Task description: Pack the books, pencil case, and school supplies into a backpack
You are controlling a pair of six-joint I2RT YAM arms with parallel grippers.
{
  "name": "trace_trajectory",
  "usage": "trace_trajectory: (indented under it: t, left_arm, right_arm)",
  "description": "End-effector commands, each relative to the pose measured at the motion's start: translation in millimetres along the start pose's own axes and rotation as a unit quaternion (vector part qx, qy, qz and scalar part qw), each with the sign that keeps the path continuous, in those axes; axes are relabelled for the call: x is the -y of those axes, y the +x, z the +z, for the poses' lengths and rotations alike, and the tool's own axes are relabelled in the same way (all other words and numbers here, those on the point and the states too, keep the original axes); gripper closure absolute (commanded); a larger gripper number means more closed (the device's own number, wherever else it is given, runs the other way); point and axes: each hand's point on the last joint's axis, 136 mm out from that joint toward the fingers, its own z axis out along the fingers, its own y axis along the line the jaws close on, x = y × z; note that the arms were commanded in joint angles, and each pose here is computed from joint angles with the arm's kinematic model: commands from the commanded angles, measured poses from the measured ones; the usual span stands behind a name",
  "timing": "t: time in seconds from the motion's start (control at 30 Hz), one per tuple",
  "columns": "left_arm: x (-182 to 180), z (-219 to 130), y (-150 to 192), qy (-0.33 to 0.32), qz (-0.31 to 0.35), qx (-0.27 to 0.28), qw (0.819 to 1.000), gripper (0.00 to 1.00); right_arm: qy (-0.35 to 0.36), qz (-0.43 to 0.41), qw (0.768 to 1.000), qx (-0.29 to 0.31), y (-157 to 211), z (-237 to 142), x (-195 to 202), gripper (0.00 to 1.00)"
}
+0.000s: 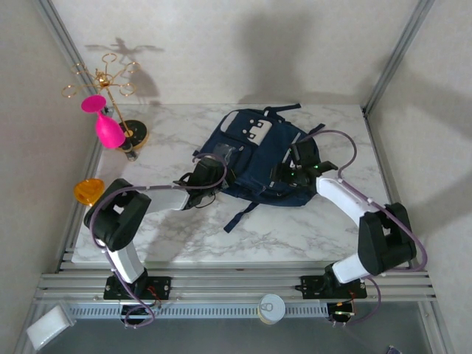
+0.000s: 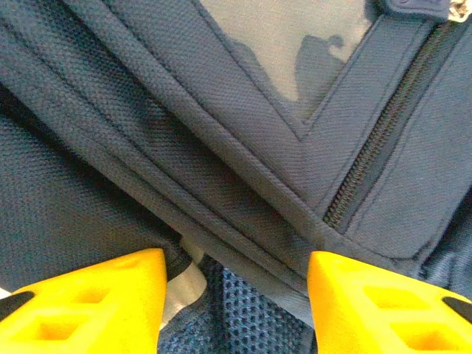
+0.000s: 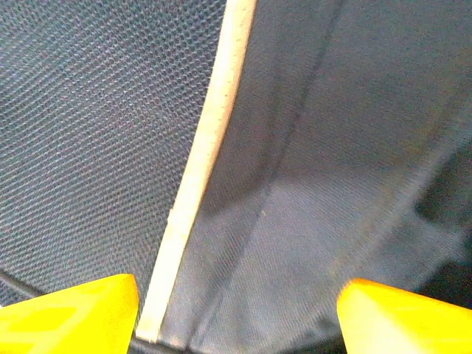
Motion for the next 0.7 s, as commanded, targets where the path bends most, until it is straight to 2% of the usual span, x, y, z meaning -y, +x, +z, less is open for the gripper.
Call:
trace_trajectory:
  t: [0.0, 0.17, 0.37, 0.57, 0.67]
  left_arm:
    - [29.0, -12.9, -9.8, 0.029, -0.007, 0.015, 0.999, 0.46]
    - [47.2, -21.7, -4.0, 0.057, -0.018, 0.018, 0.998, 0.46]
    - [52.0, -25.0, -7.5, 0.059, -0.018, 0.029, 0.998, 0.47]
    - [49.9, -19.2, -8.5, 0.055, -0.018, 0.032, 0.998, 0.47]
    - [49.5, -15.2, -6.2, 0.055, -0.018, 0.027, 0.998, 0.47]
  right_arm:
    - [0.036, -0.007, 0.999, -0.004, 16.8, -23.1, 8.1, 0.26]
    - [0.049, 0.009, 0.999, -0.019, 45.6, -35.1, -8.6, 0.27]
    - [0.016, 0.055, 0.998, -0.023, 73.6, -16.9, -51.7, 0.38]
    - [-0.024, 0.104, 0.994, -0.01, 69.9, 12.1, -71.6, 0.49]
    - [-0.013, 0.121, 0.993, 0.002, 64.2, 25.3, -67.8, 0.55]
